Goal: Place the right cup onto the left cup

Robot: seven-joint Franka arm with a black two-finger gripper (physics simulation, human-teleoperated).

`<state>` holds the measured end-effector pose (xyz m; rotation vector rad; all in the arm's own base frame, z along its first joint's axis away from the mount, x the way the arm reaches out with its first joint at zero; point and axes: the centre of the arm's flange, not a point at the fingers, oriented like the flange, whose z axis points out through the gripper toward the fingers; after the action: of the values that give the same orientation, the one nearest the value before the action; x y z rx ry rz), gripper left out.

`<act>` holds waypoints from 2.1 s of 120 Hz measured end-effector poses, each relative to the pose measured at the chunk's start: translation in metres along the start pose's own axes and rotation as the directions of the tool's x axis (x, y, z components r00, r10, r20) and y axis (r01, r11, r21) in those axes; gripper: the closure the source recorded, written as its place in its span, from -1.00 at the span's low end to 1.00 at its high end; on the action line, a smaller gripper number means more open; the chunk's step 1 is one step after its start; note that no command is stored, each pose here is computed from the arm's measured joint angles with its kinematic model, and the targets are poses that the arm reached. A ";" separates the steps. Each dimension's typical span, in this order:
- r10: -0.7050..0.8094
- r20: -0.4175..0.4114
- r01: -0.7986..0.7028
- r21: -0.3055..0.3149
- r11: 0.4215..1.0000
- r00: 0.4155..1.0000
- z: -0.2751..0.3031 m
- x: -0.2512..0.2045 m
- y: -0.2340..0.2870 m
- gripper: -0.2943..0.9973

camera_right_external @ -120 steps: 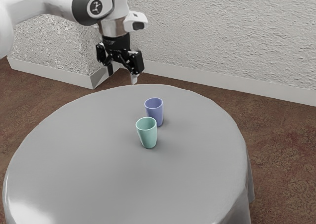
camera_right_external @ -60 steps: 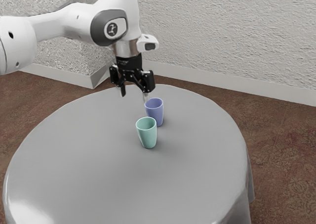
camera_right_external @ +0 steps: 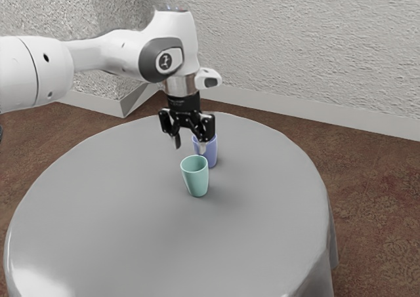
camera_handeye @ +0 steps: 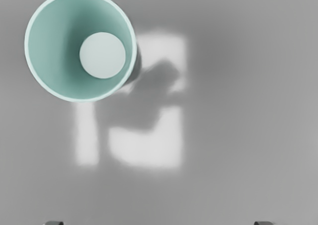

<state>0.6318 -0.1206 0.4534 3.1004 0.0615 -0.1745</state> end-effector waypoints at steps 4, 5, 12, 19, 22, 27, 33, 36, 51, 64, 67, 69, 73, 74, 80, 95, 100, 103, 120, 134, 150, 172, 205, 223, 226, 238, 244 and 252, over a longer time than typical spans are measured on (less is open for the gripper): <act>-0.002 0.001 0.002 0.000 1.000 1.000 0.004 0.002 0.000 -0.22; -0.002 0.002 0.002 0.000 1.000 1.000 0.005 0.002 0.000 -0.21; -0.005 0.005 0.005 -0.001 1.000 1.000 0.011 0.005 0.001 -0.21; -0.010 0.012 0.010 -0.001 1.000 1.000 0.019 0.010 0.000 -0.20; -0.011 0.013 0.011 -0.001 1.000 1.000 0.022 0.011 0.000 -0.20; -0.013 0.016 0.013 0.000 1.000 1.000 0.028 0.014 0.000 -0.20; -0.017 0.020 0.017 0.001 1.000 1.000 0.034 0.018 -0.001 -0.19; -0.019 0.023 0.019 0.002 1.000 1.000 0.038 0.020 -0.002 -0.19; -0.024 0.025 0.024 0.005 1.000 0.999 0.051 0.029 -0.002 -0.19; -0.026 0.021 0.026 0.010 1.000 0.999 0.057 0.038 -0.003 -0.18; -0.028 0.020 0.028 0.011 1.000 0.999 0.059 0.041 -0.004 -0.18; -0.029 0.020 0.029 0.011 1.000 0.999 0.060 0.042 -0.005 -0.18; -0.031 0.021 0.031 0.012 0.999 0.999 0.063 0.044 -0.006 -0.18; -0.032 0.021 0.032 0.012 0.999 0.999 0.063 0.045 -0.006 -0.18; -0.035 0.022 0.035 0.012 0.999 0.999 0.067 0.049 -0.008 -0.18; -0.041 0.033 0.041 0.013 0.999 0.999 0.080 0.058 -0.011 -0.17; -0.043 0.036 0.042 0.013 0.999 0.998 0.084 0.060 -0.012 -0.16; -0.044 0.039 0.043 0.013 0.999 0.998 0.087 0.062 -0.013 -0.16; -0.043 0.043 0.042 0.017 0.999 0.998 0.098 0.073 -0.015 -0.14; -0.036 0.044 0.035 0.021 0.999 0.998 0.107 0.082 -0.016 -0.14; -0.039 0.057 0.037 0.028 0.999 0.998 0.121 0.089 -0.023 -0.11; -0.043 0.053 0.041 0.037 0.998 0.998 0.122 0.094 -0.029 0.08; -0.043 0.048 0.041 0.049 0.998 0.998 0.122 0.096 -0.032 0.47; -0.037 0.040 0.035 0.066 0.997 0.999 0.120 0.096 -0.031 0.58; -0.037 0.039 0.034 0.068 0.997 0.999 0.120 0.095 -0.031 0.60; -0.035 0.034 0.033 0.074 0.997 0.999 0.113 0.093 -0.030 0.63; -0.036 0.028 0.034 0.076 0.997 0.999 0.106 0.092 -0.030 0.64; -0.040 0.020 0.038 0.081 0.996 0.999 0.096 0.089 -0.031 0.65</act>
<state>0.7084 -0.0895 0.3474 3.1784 0.1177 -0.2171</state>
